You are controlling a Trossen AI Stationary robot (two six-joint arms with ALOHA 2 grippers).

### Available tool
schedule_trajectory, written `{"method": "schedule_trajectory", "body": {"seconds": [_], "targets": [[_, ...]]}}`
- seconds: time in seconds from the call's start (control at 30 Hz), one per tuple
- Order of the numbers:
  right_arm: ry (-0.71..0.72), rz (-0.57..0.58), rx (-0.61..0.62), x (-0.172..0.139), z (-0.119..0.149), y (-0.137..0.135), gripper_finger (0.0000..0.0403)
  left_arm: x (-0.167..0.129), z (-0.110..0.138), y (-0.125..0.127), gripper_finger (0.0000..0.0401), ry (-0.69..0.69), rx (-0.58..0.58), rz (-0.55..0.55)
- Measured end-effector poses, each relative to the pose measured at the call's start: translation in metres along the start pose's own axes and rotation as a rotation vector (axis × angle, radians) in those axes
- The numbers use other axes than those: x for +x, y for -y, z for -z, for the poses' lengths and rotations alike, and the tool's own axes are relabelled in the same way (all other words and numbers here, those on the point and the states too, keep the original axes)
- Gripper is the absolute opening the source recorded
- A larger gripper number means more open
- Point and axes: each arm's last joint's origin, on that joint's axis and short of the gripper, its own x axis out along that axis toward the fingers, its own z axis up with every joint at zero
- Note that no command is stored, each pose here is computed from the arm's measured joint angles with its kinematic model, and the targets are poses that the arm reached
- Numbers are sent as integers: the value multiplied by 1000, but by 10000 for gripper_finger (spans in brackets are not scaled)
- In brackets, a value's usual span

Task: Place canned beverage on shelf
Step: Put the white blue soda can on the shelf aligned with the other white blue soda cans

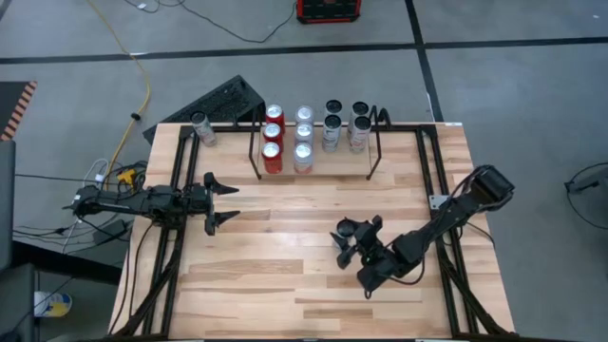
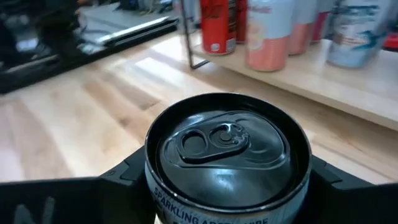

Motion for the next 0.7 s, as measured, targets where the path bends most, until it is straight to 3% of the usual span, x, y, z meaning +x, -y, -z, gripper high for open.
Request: {"method": "schedule_trajectory", "body": {"seconds": [0.4, 0.7], "targets": [[-17, -57, -104, -3, -18, -15, 308, 0, 0, 0, 327, 0, 0, 0], [-26, -112, -207, -5, -40, -32, 316, 0, 0, 0, 327, 0, 0, 0]]}}
